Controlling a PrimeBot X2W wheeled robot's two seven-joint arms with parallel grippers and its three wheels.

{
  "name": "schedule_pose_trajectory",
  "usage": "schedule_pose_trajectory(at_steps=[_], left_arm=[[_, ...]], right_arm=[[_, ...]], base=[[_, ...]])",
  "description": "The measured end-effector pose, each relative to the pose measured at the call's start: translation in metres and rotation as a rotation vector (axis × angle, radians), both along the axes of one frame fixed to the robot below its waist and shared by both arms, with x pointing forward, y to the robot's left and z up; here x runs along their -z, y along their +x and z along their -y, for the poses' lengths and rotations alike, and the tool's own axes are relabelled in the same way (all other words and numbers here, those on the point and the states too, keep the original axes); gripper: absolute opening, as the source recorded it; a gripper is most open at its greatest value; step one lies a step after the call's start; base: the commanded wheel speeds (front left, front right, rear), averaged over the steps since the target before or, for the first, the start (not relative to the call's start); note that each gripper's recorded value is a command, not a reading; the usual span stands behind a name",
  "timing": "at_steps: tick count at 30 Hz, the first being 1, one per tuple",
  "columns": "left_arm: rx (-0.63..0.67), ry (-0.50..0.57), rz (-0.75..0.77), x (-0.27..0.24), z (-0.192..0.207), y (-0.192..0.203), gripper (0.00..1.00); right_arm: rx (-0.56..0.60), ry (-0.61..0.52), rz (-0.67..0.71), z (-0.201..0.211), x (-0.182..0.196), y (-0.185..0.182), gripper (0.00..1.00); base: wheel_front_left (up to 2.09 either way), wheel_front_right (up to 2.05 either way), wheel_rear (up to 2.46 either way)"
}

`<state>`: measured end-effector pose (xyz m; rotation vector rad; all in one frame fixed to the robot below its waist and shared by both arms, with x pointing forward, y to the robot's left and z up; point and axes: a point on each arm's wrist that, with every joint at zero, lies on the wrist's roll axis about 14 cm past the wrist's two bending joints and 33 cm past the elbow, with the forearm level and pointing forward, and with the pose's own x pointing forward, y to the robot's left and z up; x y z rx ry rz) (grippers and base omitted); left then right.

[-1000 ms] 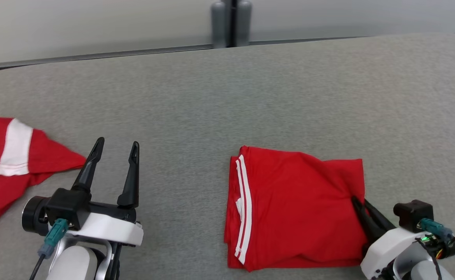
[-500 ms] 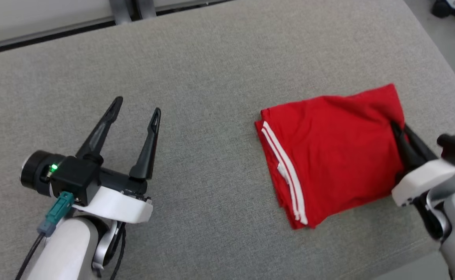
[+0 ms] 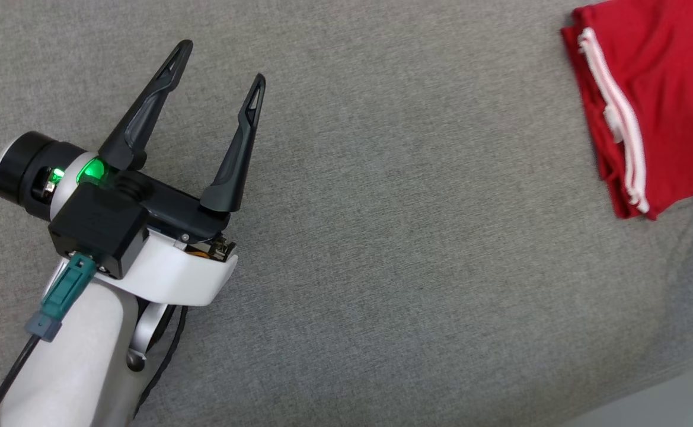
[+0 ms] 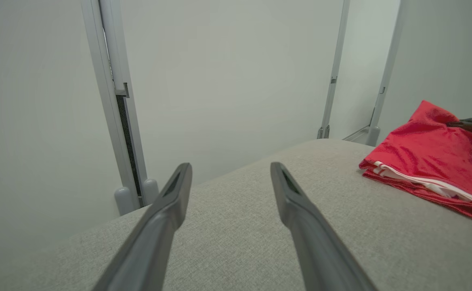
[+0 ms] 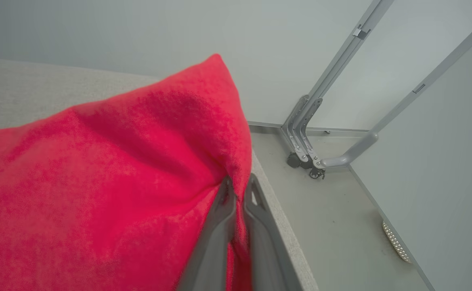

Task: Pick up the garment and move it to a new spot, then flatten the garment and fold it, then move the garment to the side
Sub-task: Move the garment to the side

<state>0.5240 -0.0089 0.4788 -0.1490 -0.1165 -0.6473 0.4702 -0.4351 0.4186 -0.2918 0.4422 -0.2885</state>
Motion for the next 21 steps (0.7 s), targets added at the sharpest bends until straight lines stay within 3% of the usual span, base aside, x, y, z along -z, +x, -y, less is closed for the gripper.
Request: schedule_pose_trajectory(at_steps=[5, 7, 8, 9, 16, 21], left_arm=[[-0.023, 0.014, 0.000, 0.012, -0.011, 0.010, 1.00], [-0.021, 0.020, 0.000, 0.016, -0.014, 0.011, 1.00], [-0.023, 0.023, -0.001, 0.018, -0.015, 0.012, 1.00], [-0.026, 0.026, 0.002, 0.019, -0.017, 0.013, 1.00], [-0.041, 0.034, 0.002, 0.018, -0.023, 0.011, 1.00], [-0.064, 0.032, -0.021, 0.015, -0.027, 0.001, 1.00]], right_arm=[[0.086, 0.012, 0.019, 0.021, 0.009, 0.017, 0.00], [0.125, 0.027, 0.014, 0.027, 0.017, 0.018, 0.46], [0.141, 0.027, -0.001, 0.030, 0.022, 0.017, 0.89], [0.154, 0.029, -0.013, 0.032, 0.027, 0.016, 1.00], [0.194, 0.093, 0.023, 0.021, 0.035, 0.009, 1.00], [0.158, 0.130, 0.082, -0.001, 0.026, -0.002, 1.00]], base=[[0.00, 0.00, 0.00], [0.00, 0.00, 0.00], [0.00, 0.00, 0.00], [0.00, 0.00, 0.00], [0.00, 0.00, 0.00], [0.00, 0.00, 0.00]])
